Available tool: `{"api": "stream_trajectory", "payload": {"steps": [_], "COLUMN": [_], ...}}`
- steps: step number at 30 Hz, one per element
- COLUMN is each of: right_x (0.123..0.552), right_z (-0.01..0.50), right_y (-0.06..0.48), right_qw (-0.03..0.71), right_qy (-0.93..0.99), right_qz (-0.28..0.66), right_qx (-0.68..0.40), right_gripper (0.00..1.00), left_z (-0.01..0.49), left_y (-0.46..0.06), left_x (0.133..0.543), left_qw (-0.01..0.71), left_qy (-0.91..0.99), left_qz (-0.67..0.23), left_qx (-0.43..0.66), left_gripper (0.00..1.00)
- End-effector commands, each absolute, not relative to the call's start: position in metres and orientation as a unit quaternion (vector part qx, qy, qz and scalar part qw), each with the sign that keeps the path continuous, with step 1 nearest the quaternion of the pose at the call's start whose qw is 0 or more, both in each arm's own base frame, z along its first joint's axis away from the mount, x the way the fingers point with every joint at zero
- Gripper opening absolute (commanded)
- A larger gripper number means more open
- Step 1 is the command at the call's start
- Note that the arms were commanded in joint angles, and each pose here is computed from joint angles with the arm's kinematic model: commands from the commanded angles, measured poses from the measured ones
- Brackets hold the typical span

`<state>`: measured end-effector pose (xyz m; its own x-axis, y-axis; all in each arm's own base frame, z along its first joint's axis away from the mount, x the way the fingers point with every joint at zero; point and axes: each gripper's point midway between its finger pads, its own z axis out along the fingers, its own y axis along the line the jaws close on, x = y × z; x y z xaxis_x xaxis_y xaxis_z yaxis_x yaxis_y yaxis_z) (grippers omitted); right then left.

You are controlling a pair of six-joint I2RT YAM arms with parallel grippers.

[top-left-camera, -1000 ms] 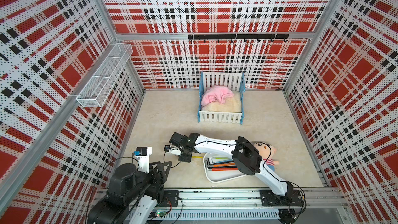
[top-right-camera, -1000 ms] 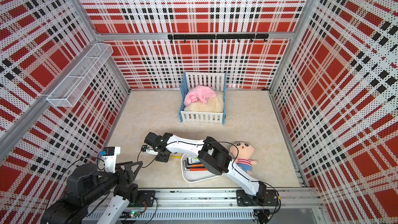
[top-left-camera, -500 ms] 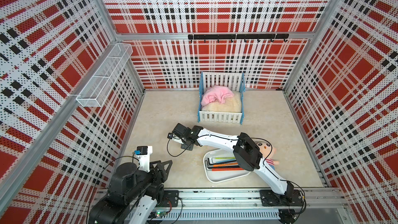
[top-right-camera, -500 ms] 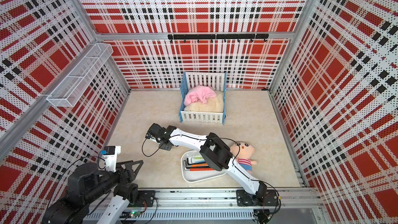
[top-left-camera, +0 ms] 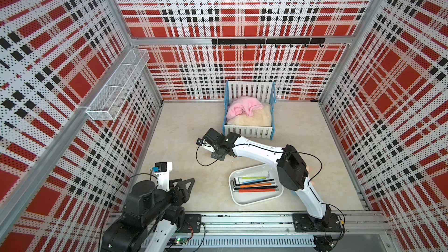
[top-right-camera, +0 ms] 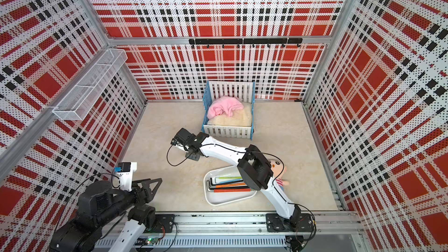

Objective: Put the hex key on the desktop into the storage box
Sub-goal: Pick up the Allen key from the center of the board, then place the Allen key in the storage box.

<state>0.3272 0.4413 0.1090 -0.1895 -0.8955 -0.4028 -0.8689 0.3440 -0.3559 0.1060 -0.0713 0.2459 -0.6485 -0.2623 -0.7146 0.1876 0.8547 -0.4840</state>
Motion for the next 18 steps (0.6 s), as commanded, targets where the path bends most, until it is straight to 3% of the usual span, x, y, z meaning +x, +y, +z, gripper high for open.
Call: {"api": "stream_trajectory", "payload": {"steps": [1,7,18], "right_x": [0.330,0.315,0.248], "right_z": [0.148,0.178,0.195], "right_y": [0.421,0.380,0.330], "right_qw": [0.304,0.314,0.330], "right_qy": [0.781,0.789,0.763], "right_qz": [-0.009,0.001,0.055], "right_qx": [-0.546,-0.529,-0.554], "right_gripper": [0.00,0.00,0.00], "left_z": [0.248,0.250,0.248], "left_y": [-0.074,-0.075,-0.077], "left_x": [0.115,0.120,0.127], "left_qw": [0.425,0.428,0.432], "left_qy": [0.863,0.861,0.857], "left_qz": [-0.272,-0.273,-0.279], "left_qx": [-0.022,-0.021,-0.028], "left_gripper": [0.70,0.70,0.70]}}
